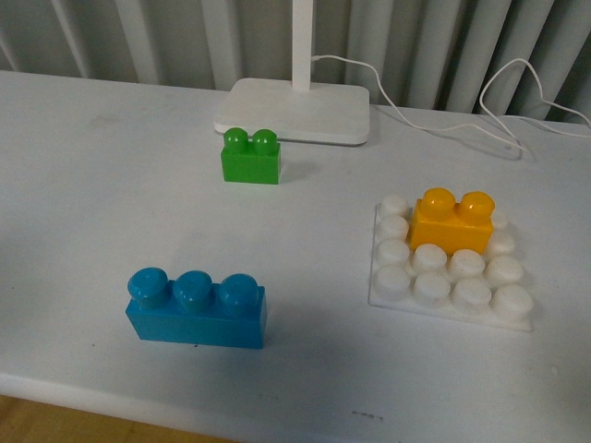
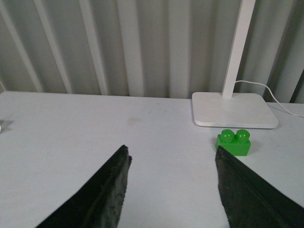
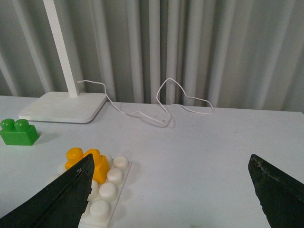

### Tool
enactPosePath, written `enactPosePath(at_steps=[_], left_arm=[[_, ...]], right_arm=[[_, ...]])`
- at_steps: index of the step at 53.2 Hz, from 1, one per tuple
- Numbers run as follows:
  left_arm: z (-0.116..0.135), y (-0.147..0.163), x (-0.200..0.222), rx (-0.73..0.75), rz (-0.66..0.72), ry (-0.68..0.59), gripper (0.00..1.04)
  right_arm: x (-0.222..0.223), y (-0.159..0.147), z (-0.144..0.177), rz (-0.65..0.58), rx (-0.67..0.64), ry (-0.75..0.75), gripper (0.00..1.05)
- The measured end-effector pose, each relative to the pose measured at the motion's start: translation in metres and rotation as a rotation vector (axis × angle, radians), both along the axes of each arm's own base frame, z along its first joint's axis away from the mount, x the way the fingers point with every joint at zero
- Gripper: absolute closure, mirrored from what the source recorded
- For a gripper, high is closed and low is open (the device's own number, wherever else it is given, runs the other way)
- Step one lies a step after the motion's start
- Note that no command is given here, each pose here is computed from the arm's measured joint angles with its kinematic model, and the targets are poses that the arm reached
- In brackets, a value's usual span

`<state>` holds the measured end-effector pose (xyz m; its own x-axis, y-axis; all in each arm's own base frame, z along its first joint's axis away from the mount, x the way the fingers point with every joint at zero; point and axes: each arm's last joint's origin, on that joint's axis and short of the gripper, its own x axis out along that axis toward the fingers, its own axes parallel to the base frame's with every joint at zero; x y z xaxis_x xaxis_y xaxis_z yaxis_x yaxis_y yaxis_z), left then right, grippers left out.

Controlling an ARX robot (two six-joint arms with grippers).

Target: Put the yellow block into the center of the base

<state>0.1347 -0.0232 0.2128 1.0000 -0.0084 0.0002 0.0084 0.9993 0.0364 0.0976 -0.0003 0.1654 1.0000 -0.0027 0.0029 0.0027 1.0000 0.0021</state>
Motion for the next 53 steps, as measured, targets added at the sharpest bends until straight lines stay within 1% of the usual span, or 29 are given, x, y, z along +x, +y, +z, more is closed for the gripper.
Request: enactPosePath(at_steps=[2, 4, 5, 9, 11, 15, 17, 23, 40, 43, 50, 53], left_arm=[[-0.003, 0.002, -0.001, -0.01, 0.001, 0.0, 0.7], [-0.008, 0.004, -0.004, -0.016, 0.0, 0.001, 0.81], [-0.008, 0.005, -0.004, -0.017, 0.0, 0.001, 0.83], [-0.014, 0.008, -0.007, -0.021, 0.002, 0.002, 0.97], [-0.016, 0.009, -0.008, -0.026, 0.002, 0.002, 1.01], [-0.02, 0.011, -0.011, -0.03, 0.005, 0.001, 1.01], [-0.023, 0.016, -0.012, -0.031, -0.023, 0.004, 1.01], [-0.027, 0.023, -0.016, -0.035, 0.013, 0.0, 1.01], [-0.037, 0.023, -0.023, -0.035, 0.006, 0.0, 1.01], [-0.043, 0.023, -0.025, -0.035, 0.006, -0.008, 1.01], [-0.043, 0.023, -0.028, -0.037, 0.006, -0.016, 1.01], [-0.046, 0.023, -0.032, -0.037, 0.006, 0.014, 1.01]], right_arm=[[0.0, 0.0, 0.0, 0.0, 0.0, 0.0, 0.09], [0.0, 0.0, 0.0, 0.0, 0.0, 0.0, 0.09], [0.0, 0.0, 0.0, 0.0, 0.0, 0.0, 0.09], [0.0, 0.0, 0.0, 0.0, 0.0, 0.0, 0.09], [0.0, 0.0, 0.0, 0.0, 0.0, 0.0, 0.09], [0.0, 0.0, 0.0, 0.0, 0.0, 0.0, 0.09], [0.0, 0.0, 0.0, 0.0, 0.0, 0.0, 0.09], [0.0, 0.0, 0.0, -0.001, 0.0, 0.0, 0.09], [0.0, 0.0, 0.0, 0.0, 0.0, 0.0, 0.09], [0.0, 0.0, 0.0, 0.0, 0.0, 0.0, 0.09], [0.0, 0.0, 0.0, 0.0, 0.0, 0.0, 0.09], [0.0, 0.0, 0.0, 0.0, 0.0, 0.0, 0.09]])
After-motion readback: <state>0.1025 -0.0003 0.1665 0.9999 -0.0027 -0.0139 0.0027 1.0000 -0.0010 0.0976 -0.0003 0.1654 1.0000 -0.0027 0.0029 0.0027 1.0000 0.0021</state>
